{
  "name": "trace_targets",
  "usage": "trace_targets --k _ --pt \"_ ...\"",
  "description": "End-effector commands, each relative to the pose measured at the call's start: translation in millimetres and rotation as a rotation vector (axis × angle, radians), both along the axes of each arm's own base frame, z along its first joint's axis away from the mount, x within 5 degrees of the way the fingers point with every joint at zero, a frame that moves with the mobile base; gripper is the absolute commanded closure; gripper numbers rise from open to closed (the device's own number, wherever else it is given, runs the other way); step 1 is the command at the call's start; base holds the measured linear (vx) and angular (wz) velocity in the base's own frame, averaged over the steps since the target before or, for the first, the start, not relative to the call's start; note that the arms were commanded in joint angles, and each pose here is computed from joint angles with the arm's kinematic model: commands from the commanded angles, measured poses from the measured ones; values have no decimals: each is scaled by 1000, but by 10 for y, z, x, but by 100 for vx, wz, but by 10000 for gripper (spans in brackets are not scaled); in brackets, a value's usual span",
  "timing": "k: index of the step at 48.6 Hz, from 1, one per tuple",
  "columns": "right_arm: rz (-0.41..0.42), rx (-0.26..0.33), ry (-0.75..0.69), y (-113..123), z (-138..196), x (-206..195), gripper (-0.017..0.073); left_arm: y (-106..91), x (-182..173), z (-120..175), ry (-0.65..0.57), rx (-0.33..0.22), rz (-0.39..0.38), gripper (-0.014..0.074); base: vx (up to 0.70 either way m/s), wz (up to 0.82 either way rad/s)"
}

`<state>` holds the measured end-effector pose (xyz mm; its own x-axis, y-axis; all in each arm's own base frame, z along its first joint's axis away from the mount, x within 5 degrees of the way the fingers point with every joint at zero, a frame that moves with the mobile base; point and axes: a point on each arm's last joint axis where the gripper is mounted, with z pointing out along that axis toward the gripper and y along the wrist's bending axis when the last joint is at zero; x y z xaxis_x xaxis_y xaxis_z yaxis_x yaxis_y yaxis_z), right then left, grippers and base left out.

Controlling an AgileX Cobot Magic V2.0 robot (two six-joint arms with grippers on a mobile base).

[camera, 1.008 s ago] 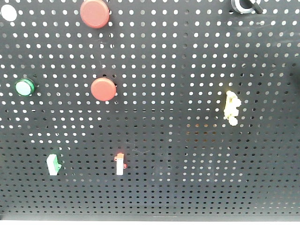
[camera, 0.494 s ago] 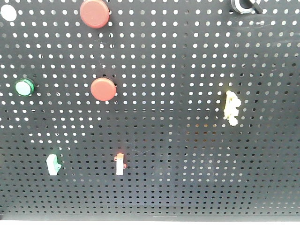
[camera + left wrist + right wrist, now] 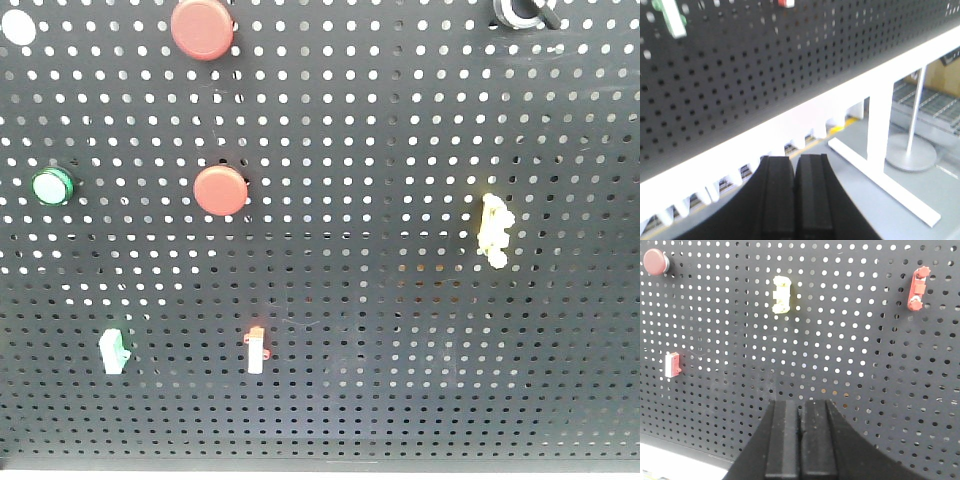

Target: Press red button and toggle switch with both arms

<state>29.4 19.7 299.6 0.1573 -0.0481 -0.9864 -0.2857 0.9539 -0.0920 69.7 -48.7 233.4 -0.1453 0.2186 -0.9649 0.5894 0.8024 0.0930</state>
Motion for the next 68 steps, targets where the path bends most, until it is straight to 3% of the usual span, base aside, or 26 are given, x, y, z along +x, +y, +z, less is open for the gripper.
trace_targets --k 1,11,14,21,33,68 --pt "-37 30 -68 -35 131 -16 562 -20 26 137 -55 -52 0 591 0 0" --pt "-37 29 -68 -35 131 -16 562 22 -8 -9 -84 -55 16 591 0 0" --pt "-37 29 -68 -35 131 -16 562 81 -25 -105 -128 -68 64 591 0 1" --pt "-37 29 -68 -35 131 -16 562 211 -81 -336 -210 -155 190 591 0 0" --pt "-37 29 -68 -35 131 -16 562 337 -153 -384 -269 -174 341 591 0 0" --pt "-37 29 -68 -35 131 -16 562 339 -150 -379 -269 -178 347 591 0 0"
